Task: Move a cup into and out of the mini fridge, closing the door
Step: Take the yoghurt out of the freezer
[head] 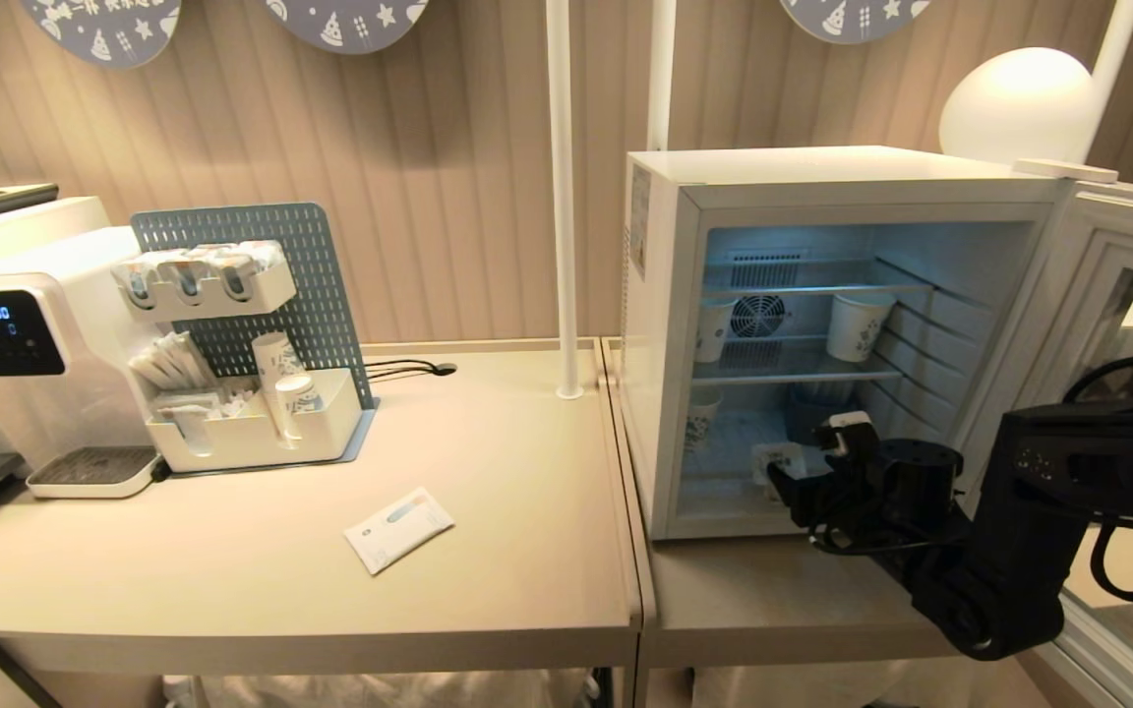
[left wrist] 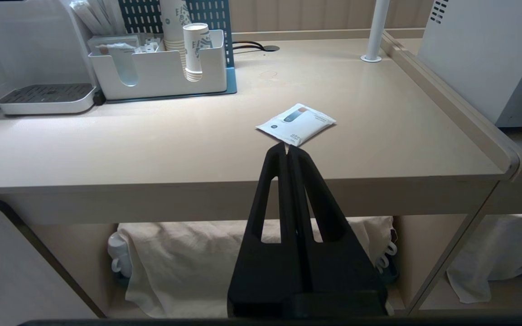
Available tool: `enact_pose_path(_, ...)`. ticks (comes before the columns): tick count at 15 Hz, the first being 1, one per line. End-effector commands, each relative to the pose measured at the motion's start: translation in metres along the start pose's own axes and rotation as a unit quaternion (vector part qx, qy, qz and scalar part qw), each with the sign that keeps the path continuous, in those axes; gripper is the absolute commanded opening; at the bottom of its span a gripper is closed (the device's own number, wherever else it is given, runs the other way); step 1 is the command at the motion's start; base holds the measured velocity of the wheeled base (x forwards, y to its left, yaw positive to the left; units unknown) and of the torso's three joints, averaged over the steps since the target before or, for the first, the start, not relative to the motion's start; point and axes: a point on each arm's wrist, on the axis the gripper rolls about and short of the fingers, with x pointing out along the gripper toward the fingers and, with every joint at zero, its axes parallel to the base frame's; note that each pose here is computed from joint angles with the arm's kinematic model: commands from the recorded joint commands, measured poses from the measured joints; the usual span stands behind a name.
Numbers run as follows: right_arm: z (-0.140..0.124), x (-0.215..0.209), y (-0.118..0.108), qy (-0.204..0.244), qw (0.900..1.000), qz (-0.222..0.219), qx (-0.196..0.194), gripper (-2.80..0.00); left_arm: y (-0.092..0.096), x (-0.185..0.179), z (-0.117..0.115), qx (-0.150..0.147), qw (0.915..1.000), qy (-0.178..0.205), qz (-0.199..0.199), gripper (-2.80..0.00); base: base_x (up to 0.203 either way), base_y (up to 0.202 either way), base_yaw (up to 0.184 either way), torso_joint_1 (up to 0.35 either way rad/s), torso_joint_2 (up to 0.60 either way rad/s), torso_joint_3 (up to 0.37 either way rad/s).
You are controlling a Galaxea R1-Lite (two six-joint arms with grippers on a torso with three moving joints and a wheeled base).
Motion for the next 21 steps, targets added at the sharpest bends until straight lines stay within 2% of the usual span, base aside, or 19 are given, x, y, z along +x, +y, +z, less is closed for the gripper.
enact_pose_path(1, 0.002, 0.0, -0.004, -0.006, 1.0, -0.005, 0.002, 0.0, 0.0, 0.0, 0.0, 0.0, 1.0, 0.001, 0.0, -2.8, 0.0, 0.0, 0.0, 0.0, 0.0, 0.0)
enact_pose_path(5, -0.007, 0.005, -0.007, 0.002, 1.0, -0.011, 0.003, 0.0, 0.0, 0.0, 0.0, 0.0, 1.0, 0.001, 0.0, -2.8, 0.0, 0.0, 0.0, 0.0, 0.0, 0.0)
enact_pose_path(11, 0.005, 0.0, -0.026, -0.013, 0.999, -0.028, 0.012, 0.0, 0.0, 0.0, 0.0, 0.002, 1.0, 0.001, 0.0, -2.8, 0.0, 0.0, 0.0, 0.0, 0.0, 0.0)
enact_pose_path(15, 0.013, -0.01, -0.027, -0.02, 0.999, -0.028, 0.013, 0.0, 0.0, 0.0, 0.0, 0.002, 1.0, 0.001, 0.0, -2.8, 0.0, 0.0, 0.0, 0.0, 0.0, 0.0)
enact_pose_path(21, 0.016, -0.018, -0.014, -0.022, 1.0, -0.012, 0.008, 0.0, 0.0, 0.0, 0.0, 0.002, 1.0, 0.001, 0.0, -2.8, 0.0, 0.0, 0.0, 0.0, 0.0, 0.0)
